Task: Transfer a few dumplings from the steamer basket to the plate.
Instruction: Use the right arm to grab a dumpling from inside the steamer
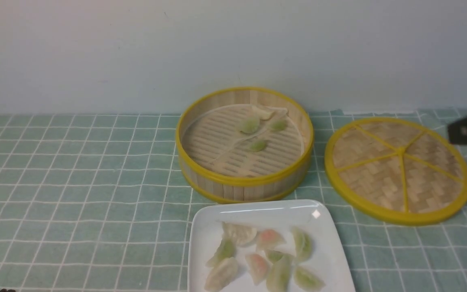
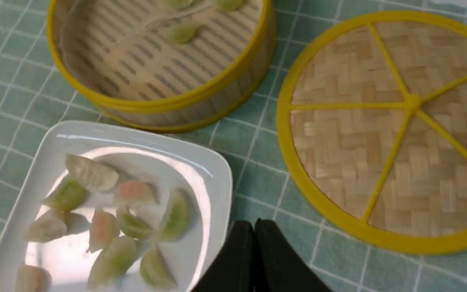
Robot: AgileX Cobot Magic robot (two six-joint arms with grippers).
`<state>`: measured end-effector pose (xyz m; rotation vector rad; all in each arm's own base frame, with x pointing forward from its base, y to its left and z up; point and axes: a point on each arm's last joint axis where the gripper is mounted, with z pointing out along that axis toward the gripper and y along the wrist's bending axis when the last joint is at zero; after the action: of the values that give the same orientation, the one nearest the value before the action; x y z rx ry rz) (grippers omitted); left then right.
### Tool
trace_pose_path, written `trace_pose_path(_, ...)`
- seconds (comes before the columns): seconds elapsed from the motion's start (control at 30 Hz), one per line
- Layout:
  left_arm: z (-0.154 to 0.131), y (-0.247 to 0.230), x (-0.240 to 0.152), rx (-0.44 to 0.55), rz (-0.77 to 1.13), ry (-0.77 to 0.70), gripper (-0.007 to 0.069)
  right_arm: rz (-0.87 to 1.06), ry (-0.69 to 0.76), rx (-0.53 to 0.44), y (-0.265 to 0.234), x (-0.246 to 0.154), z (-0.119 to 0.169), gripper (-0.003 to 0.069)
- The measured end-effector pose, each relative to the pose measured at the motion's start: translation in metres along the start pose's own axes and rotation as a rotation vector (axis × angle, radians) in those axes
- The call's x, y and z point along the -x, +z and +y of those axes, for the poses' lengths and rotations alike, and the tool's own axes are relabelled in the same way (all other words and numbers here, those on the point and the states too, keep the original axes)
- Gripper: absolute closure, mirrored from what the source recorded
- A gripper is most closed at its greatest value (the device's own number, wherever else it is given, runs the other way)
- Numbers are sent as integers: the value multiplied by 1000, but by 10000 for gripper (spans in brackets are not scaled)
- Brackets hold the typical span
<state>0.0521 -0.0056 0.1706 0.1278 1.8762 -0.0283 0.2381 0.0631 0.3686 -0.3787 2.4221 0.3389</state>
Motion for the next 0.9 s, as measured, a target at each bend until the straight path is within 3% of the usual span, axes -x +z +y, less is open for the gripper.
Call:
trace_pose_path(0.17,0,0,0,0,0,0,631,125,-104,72,58,56,28,672)
trace_pose_path(0.37,0,0,0,0,0,0,631,201,-171,107,108,91,60,670)
trace_pose_path(0.6,0,0,0,0,0,0,631,253,-268,5,215,113,84,664)
trace_pose_path(0.8,0,0,0,0,0,0,631,255,-283,-52,259,113,95,651)
trace_pose_path(0.9,0,0,0,0,0,0,631,274,-270,-64,277,108,93,604)
